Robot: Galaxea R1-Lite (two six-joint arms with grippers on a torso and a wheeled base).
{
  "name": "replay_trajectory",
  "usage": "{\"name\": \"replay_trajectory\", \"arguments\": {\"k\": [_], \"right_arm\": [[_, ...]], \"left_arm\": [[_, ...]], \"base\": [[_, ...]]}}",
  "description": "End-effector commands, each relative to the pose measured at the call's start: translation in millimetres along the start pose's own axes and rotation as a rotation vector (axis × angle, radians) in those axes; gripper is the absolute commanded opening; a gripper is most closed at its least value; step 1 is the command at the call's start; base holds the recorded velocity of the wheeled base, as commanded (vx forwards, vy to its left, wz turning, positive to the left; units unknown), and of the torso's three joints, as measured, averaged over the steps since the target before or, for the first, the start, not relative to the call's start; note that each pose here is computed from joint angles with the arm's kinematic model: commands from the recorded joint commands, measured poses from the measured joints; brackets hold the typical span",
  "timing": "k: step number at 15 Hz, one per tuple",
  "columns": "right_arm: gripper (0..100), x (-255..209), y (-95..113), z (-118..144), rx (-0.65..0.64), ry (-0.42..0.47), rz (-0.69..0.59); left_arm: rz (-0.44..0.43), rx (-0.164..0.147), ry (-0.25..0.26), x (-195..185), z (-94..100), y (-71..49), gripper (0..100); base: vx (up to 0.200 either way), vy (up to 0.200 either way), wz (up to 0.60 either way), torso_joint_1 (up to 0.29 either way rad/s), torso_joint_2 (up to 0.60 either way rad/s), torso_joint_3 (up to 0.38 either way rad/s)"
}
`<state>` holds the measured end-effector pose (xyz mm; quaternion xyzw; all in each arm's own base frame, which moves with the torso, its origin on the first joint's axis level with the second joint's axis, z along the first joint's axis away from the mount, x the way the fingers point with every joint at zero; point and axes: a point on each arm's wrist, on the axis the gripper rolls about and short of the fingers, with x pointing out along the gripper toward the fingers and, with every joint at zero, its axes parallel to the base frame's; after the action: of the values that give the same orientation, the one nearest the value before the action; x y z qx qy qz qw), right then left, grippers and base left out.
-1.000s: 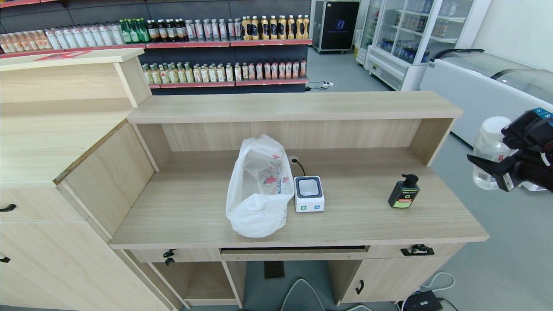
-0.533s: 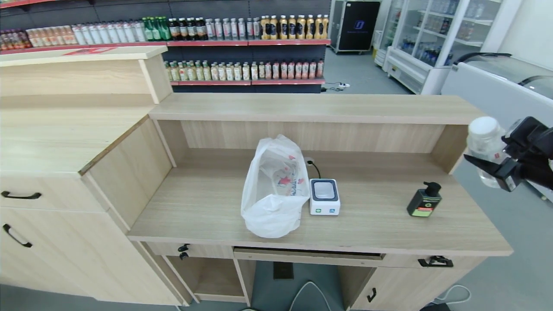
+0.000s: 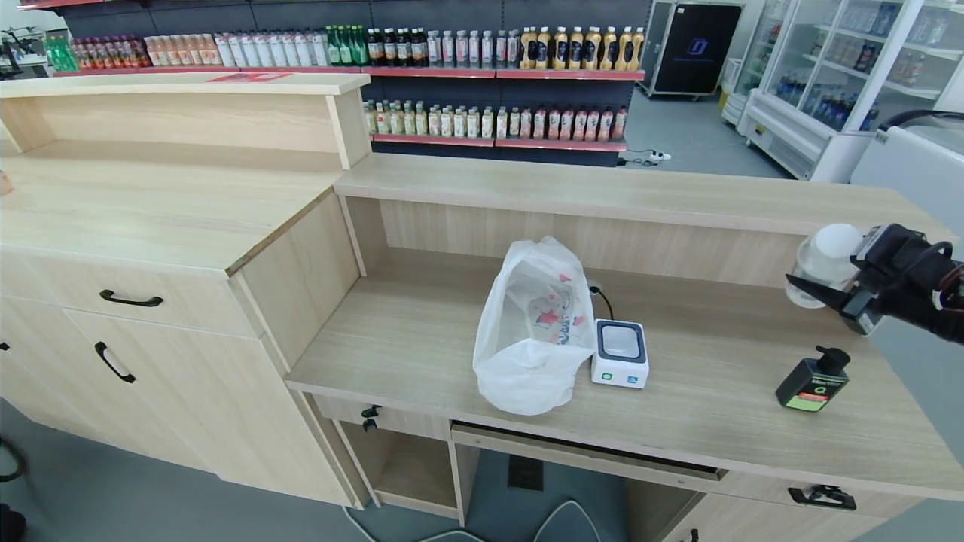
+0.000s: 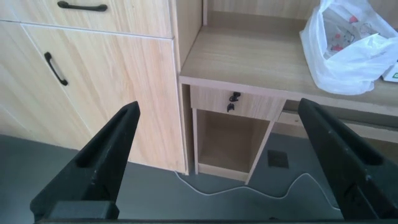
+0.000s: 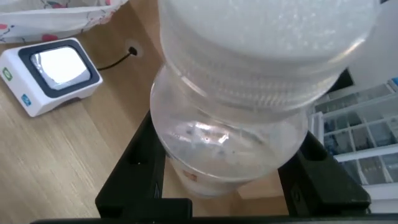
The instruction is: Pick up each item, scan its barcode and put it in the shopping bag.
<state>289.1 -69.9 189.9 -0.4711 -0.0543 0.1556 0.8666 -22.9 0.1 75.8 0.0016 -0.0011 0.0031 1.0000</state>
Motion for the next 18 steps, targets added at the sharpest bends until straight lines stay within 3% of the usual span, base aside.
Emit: {"name": "replay_trajectory", "arguments": {"k": [1,6,18], "right_arm": [[0,15,14,-18,0.004,0.013,0.04],[0,52,25,-31,-0.013,-0.137,0.104],[0,103,49,-43,0.017,-0.337,0.25]], "left_arm": [[0.001,0.0,0.001,0,0.1,0.0,100],[0.001,0.0,0.001,0,-0.2,0.0,100],[0.001,0.0,0.001,0,-0.2,0.0,100]], "base": [[0.0,0.0,0.0,0.0,0.0,0.0],[0.0,0.0,0.0,0.0,0.0,0.0],[0.0,0.0,0.0,0.0,0.0,0.0]]}}
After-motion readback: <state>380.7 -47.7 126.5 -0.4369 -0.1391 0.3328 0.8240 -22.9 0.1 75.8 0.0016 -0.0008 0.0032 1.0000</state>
